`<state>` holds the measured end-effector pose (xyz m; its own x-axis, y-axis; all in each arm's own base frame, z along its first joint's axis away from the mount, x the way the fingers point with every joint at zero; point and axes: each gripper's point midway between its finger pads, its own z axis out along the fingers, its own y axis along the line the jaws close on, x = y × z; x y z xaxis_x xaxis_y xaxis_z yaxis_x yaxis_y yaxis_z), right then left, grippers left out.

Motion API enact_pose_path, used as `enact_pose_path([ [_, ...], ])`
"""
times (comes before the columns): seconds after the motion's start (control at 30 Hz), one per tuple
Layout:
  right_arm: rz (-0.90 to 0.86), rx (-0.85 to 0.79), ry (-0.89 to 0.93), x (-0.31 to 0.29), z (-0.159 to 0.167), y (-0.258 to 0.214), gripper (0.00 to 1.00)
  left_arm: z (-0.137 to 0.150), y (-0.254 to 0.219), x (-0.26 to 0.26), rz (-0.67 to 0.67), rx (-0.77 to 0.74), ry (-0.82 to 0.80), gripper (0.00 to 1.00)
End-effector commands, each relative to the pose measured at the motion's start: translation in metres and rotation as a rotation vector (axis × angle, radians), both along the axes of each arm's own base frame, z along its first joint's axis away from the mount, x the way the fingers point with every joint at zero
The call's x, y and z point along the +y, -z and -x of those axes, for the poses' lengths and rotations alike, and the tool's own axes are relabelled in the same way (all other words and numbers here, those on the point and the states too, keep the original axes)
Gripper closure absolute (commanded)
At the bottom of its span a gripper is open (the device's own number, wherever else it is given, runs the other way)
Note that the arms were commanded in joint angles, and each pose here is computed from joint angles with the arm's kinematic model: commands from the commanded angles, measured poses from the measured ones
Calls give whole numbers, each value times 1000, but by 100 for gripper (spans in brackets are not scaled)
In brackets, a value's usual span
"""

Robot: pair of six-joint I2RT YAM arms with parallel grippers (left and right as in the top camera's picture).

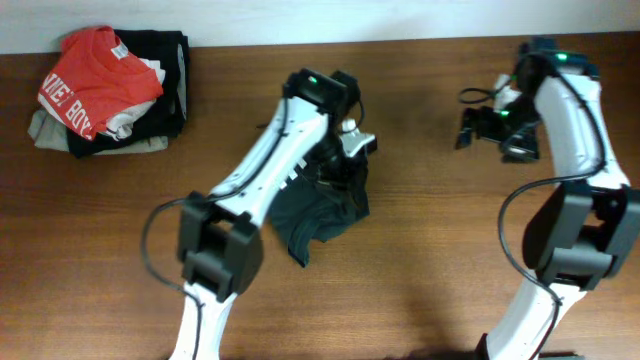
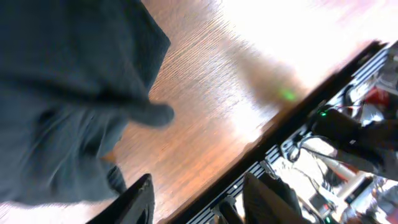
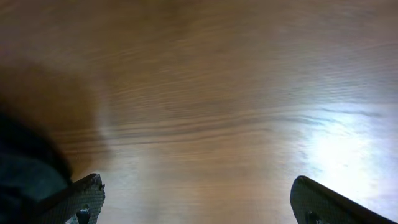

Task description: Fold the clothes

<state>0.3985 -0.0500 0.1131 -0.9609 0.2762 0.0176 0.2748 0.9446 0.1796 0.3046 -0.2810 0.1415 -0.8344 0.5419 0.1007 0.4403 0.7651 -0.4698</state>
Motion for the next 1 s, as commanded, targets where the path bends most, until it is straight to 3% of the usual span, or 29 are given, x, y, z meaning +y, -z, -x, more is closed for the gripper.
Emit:
enact_pose_path([
  [0.0,-32,29,47,-11,8,3,1,-38,-22,54,-67,-113,-153,46],
  [0.03,-36,31,52,-13,9,2,1,-47,-20,67,-78,-116,-184,32],
  [0.13,-44,29,49,-10,8,2,1,-64,-7,78,-62,-109,-232,27],
  [0.17,-50,28,45,-7,8,2,1,-65,0,76,-62,-105,-232,27],
  [0.23,-51,27,37,-4,7,2,1,-58,20,61,-30,-67,-210,38],
  [0.33,-51,27,37,-4,7,2,1,-44,40,26,60,-36,-162,40],
  [0.43,-58,26,38,-3,7,2,1,-36,59,8,60,-36,-157,40],
  [0.5,-58,26,38,-3,7,2,1,-31,74,-8,78,-49,-142,46],
  [0.63,-59,31,38,-3,8,2,1,-32,89,-37,118,-102,-109,49],
  [0.77,-61,45,38,-2,12,1,1,-40,106,-61,160,-154,-80,48],
  [0.87,-62,45,38,-2,12,1,1,-50,101,-78,230,-209,-62,36],
  [0.97,-62,47,38,-2,12,1,1,-56,80,-84,262,-230,-52,34],
])
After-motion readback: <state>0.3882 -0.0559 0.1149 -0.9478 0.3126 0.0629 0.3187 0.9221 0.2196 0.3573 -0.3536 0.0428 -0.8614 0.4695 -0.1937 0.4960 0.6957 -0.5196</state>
